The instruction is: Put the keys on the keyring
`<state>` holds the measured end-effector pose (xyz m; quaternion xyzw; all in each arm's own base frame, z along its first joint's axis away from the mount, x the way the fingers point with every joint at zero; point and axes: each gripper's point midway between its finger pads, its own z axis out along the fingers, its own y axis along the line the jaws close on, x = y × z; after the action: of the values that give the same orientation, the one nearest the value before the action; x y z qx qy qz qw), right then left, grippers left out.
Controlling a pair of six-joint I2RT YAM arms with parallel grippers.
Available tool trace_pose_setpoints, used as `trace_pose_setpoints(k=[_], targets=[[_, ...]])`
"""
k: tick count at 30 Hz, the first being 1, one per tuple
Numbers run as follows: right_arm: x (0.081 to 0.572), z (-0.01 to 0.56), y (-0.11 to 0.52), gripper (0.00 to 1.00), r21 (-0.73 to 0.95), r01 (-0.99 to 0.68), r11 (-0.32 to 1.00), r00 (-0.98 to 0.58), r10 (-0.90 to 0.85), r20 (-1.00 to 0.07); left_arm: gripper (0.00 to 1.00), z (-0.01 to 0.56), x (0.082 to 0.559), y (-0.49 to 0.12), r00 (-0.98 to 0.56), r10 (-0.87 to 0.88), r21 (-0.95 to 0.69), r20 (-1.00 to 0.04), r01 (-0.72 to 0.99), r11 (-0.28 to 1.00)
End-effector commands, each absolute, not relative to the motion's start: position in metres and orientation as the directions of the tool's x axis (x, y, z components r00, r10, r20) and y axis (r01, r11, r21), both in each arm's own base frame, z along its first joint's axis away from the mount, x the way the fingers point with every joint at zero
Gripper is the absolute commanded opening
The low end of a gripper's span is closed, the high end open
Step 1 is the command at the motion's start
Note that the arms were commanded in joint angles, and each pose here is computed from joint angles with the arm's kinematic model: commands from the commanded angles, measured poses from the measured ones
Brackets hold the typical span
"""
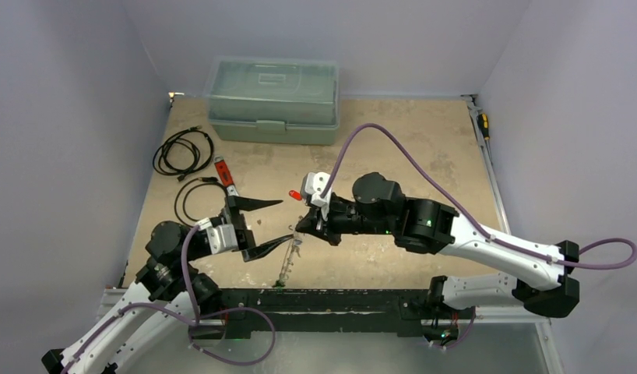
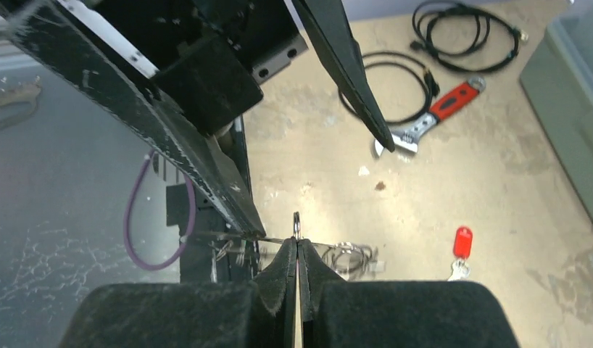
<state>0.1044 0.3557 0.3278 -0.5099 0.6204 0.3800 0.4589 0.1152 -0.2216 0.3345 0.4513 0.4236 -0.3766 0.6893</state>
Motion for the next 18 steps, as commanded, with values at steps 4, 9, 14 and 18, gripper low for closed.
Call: trace_pose_setpoints(k=[4, 9, 14, 18], targets=[[0.111, 0.317, 0.342, 0.0, 0.077, -0.951, 0.301, -0.193, -0.38, -0.904, 0.67, 0.339, 0.11, -0.226, 0.385, -0.119, 0.345, -0.915, 0.901, 0.263], [0.117, 0.285, 0.337, 0.0, 0.049, -0.939, 0.341, -0.232, -0.519, -0.823, 0.62, 0.329, 0.116, -0.235, 0.334, -0.084, 0.308, -0.939, 0.923, 0.232], [0.135, 0.273, 0.317, 0.0, -0.063, -0.913, 0.403, -0.221, -0.618, -0.755, 0.58, 0.324, 0.118, -0.238, 0.313, -0.067, 0.293, -0.947, 0.931, 0.218], [0.15, 0.265, 0.301, 0.0, -0.174, -0.886, 0.43, -0.203, -0.696, -0.688, 0.6, 0.319, 0.12, -0.237, 0.309, -0.057, 0.289, -0.949, 0.93, 0.229]])
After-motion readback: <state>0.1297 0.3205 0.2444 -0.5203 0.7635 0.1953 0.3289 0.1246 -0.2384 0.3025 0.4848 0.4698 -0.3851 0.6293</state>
